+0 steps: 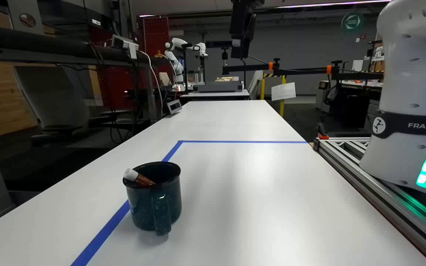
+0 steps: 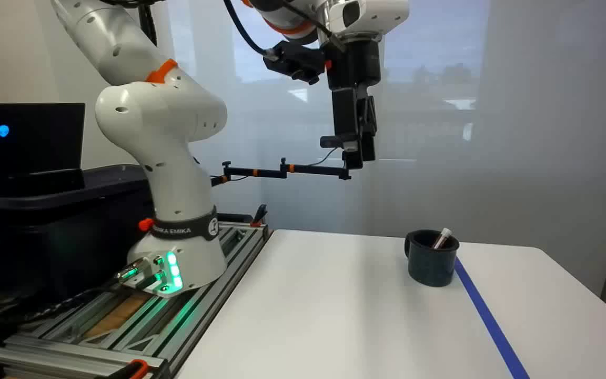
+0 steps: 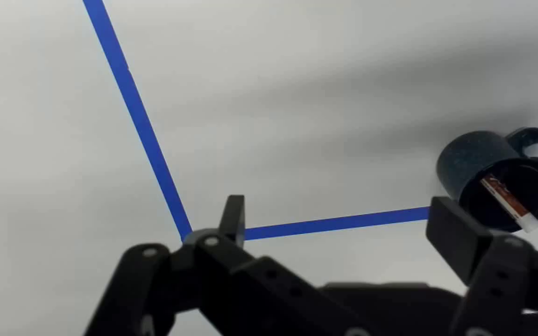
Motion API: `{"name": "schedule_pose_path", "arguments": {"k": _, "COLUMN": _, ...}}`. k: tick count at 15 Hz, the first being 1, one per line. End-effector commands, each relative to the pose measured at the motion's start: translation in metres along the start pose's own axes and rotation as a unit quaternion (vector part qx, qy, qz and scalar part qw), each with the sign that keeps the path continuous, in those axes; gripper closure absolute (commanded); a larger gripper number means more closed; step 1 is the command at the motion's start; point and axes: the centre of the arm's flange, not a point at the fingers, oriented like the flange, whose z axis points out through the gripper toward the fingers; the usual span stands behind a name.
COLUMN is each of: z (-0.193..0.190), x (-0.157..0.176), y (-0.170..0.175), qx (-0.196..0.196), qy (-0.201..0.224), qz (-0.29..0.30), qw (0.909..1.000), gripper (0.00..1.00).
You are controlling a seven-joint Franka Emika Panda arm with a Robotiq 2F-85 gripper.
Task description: Remove the marker from the cup
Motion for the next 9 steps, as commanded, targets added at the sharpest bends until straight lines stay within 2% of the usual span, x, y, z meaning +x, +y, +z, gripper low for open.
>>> {"name": "schedule_pose_path", "arguments": {"k": 1, "z": 0.0007, "x": -0.0001, "y": -0.0001, "qx": 0.0, "qy": -0.001, "qz": 0.0, "qw": 1.0, "gripper": 0.0}}
{"name": "schedule_pose_path", "arguments": {"k": 8, "z": 0.0019, "x": 0.0, "y": -0.0002, "qx": 0.0, "qy": -0.003, "qz": 0.0, "qw": 1.0, "gripper": 0.0}}
{"name": "schedule_pose_path", "arguments": {"k": 9, "z": 0.0049, "x": 0.0054, "y": -0.0032, "qx": 0.006, "qy": 0.008, "qz": -0.016, "qw": 0.9998, "gripper": 0.0}}
